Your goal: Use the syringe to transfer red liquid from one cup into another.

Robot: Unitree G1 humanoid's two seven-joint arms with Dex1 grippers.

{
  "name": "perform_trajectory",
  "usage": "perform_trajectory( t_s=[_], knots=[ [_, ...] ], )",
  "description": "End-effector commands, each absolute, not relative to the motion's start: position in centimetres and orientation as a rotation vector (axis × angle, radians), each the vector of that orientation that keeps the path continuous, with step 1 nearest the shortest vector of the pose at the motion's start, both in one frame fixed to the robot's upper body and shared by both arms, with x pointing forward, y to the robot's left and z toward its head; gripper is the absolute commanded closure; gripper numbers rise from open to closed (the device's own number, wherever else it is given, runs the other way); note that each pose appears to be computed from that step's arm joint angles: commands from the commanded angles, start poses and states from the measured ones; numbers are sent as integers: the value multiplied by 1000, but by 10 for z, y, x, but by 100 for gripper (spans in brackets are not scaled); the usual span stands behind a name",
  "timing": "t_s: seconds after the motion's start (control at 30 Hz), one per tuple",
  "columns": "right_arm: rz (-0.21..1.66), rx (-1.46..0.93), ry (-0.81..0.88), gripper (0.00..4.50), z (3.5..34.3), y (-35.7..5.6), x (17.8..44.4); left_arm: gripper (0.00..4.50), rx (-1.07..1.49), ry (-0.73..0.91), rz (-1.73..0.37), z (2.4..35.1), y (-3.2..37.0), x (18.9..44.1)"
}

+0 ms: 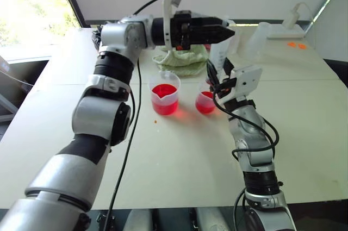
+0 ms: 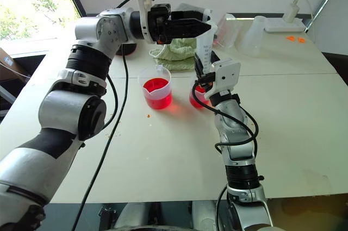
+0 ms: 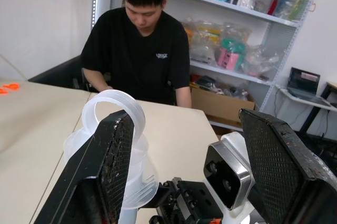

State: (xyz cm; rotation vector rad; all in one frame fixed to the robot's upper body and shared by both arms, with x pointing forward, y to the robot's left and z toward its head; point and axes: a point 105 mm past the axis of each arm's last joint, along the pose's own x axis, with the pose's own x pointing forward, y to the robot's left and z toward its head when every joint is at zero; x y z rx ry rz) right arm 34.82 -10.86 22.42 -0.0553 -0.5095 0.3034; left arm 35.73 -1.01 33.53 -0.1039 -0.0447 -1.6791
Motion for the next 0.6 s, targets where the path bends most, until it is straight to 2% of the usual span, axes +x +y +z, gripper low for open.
perform_trajectory(
  t_s=[0.03, 0.6],
  knots=[
    [322, -61, -606, 309, 247, -104, 339, 127, -87, -27, -1701, 332, -16, 354],
    [319, -61, -615, 309, 249, -105, 339, 127, -97, 13, -1708, 320, -17, 352]
  ],
)
